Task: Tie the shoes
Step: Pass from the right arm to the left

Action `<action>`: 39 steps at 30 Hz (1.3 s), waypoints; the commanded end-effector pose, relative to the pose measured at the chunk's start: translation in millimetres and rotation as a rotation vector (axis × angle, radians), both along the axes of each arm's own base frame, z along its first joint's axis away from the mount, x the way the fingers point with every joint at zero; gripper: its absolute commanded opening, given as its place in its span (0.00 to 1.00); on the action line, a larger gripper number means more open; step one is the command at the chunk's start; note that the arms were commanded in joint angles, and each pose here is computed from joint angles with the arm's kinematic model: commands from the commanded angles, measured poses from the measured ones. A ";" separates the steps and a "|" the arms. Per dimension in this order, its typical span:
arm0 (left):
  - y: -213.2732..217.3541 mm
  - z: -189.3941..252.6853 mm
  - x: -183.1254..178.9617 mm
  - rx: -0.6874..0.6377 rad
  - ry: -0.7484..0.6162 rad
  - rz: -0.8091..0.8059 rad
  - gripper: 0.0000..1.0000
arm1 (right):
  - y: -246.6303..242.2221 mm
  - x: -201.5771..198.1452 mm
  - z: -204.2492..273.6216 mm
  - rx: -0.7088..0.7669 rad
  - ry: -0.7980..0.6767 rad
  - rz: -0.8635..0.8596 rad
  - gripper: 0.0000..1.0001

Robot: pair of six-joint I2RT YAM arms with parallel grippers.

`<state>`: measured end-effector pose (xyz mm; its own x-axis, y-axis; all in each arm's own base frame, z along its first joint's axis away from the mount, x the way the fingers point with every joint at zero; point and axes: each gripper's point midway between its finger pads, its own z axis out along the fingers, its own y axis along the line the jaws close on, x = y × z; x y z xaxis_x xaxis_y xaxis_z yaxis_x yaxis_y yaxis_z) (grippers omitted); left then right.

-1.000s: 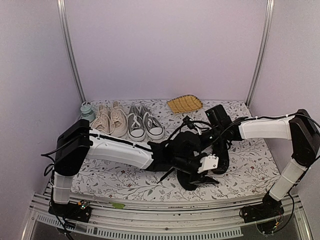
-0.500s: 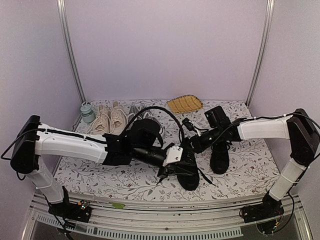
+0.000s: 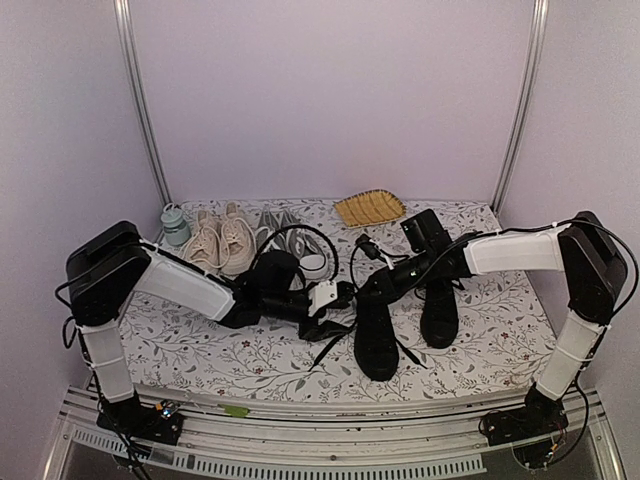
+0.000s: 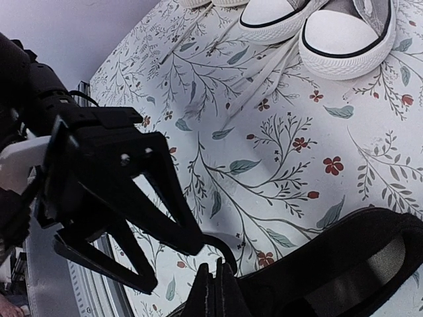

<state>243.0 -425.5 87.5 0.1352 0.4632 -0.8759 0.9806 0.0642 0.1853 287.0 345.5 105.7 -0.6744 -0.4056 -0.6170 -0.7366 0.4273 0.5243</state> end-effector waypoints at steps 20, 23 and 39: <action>-43.9 -10.3 30.2 -0.109 0.063 0.009 0.04 | 6.2 3.4 25.8 0.050 -0.049 0.029 0.24; -42.4 -12.8 32.9 -0.099 0.060 0.027 0.02 | 2.4 8.3 36.1 0.044 -0.067 0.005 0.33; -41.5 -18.6 39.7 -0.079 0.063 0.064 0.03 | -42.4 -0.7 7.5 -0.018 0.046 -0.045 0.40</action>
